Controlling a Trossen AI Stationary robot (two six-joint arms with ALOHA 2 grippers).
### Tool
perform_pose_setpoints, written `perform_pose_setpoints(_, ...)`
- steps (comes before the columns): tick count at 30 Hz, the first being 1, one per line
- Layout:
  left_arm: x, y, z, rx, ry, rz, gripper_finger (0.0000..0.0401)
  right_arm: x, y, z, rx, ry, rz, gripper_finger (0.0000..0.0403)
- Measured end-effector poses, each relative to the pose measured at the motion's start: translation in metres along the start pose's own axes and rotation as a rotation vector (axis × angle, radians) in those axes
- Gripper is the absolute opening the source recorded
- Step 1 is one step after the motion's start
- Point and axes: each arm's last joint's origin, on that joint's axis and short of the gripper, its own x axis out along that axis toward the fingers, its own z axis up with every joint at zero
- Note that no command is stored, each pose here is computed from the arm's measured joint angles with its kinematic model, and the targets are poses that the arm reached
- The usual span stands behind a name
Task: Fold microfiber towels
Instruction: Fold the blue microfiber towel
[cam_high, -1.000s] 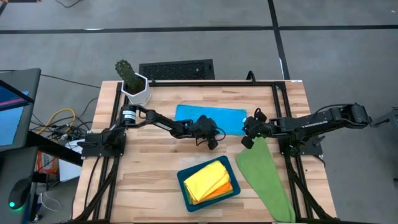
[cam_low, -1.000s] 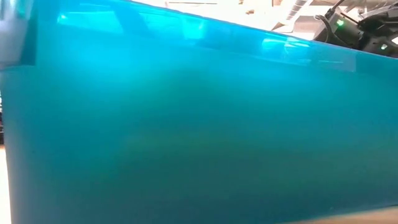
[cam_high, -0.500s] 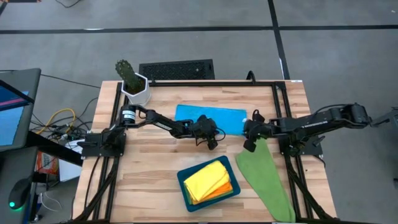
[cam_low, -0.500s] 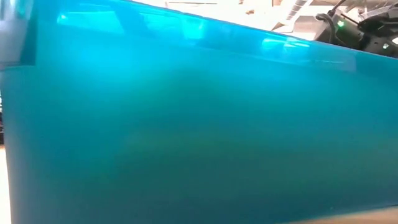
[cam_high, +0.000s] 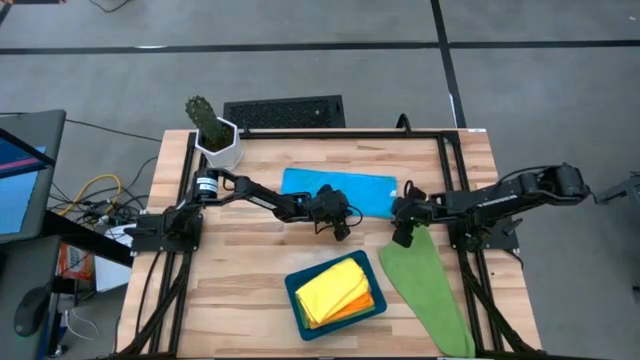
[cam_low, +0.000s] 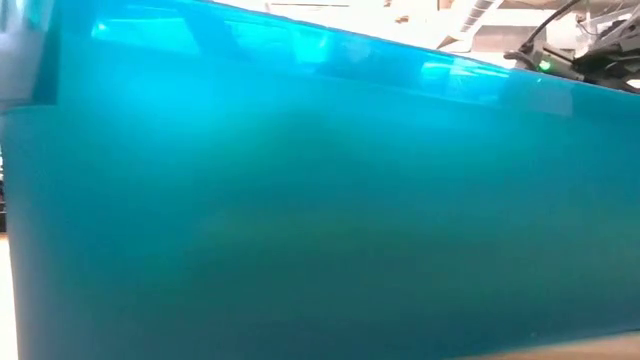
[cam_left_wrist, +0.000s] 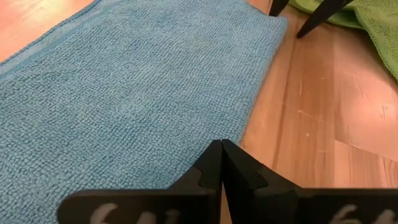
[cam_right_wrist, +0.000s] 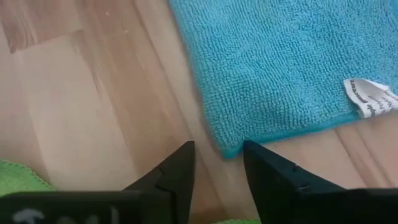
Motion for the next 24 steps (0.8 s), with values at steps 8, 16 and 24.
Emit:
perform_pose_setpoints(8, 0.000, 0.000, 0.000, 0.001, 0.004, -0.009, 0.0000, -0.002, 0.001, 0.003, 0.025, 0.019, -0.005, 0.0081)
perform_pose_setpoints(16, 0.000, 0.000, -0.001, 0.001, 0.006, -0.015, 0.0000, -0.017, 0.004, 0.026, -0.013, 0.037, -0.047, 0.0019)
perform_pose_setpoints(24, 0.000, -0.001, -0.001, 0.001, 0.019, -0.056, 0.0000, -0.036, 0.009, 0.065, -0.160, -0.087, -0.073, 0.0013)
